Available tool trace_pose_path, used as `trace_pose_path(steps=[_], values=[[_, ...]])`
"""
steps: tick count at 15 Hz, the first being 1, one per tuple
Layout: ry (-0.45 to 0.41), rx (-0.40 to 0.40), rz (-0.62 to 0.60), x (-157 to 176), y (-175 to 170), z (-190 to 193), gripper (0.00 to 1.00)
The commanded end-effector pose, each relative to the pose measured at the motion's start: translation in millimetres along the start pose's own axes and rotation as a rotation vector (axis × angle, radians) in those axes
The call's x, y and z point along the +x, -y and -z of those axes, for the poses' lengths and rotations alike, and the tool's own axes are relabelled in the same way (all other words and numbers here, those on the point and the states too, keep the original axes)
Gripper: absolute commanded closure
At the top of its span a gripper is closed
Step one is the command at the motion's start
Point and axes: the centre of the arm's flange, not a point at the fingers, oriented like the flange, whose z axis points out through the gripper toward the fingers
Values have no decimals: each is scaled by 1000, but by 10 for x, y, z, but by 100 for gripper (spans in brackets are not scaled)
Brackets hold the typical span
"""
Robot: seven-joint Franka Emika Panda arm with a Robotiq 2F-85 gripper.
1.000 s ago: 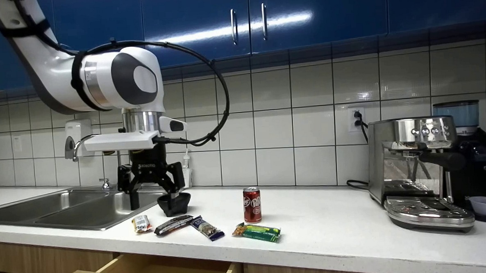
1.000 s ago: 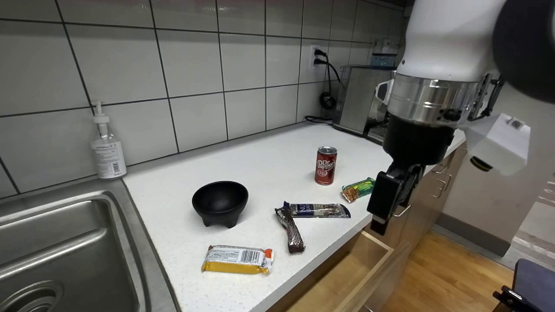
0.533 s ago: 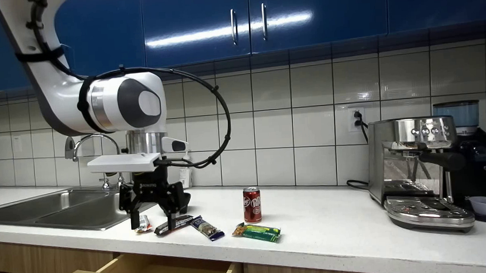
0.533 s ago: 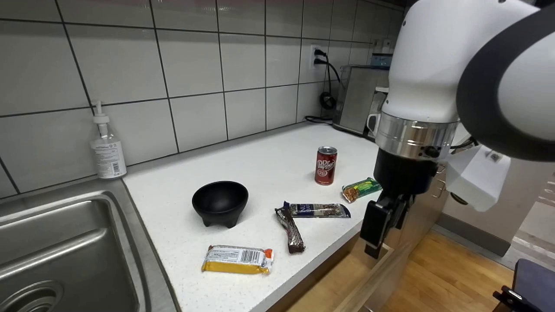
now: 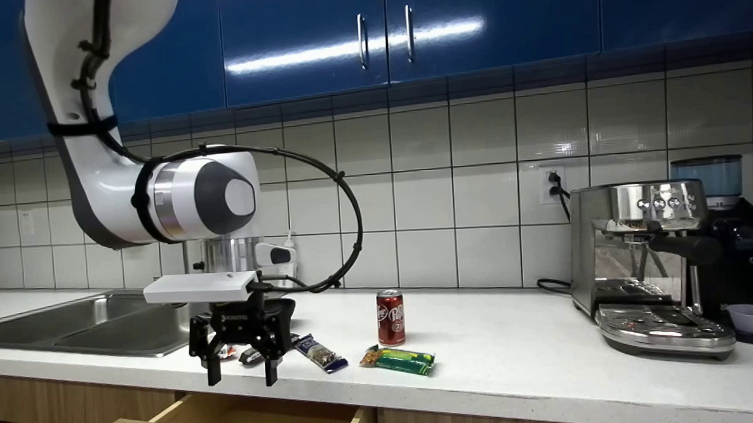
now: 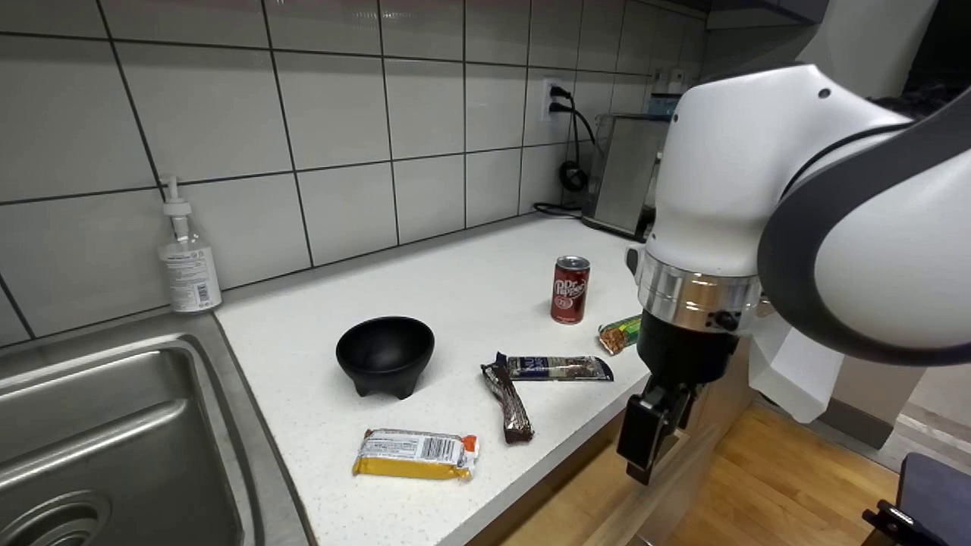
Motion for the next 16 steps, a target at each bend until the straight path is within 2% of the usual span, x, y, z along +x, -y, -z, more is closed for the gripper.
trace_pose_path(steps=[1,16], values=[[-3,-27,1,174,-32,-203,0],[56,-65,-35,460,-67,-847,0]])
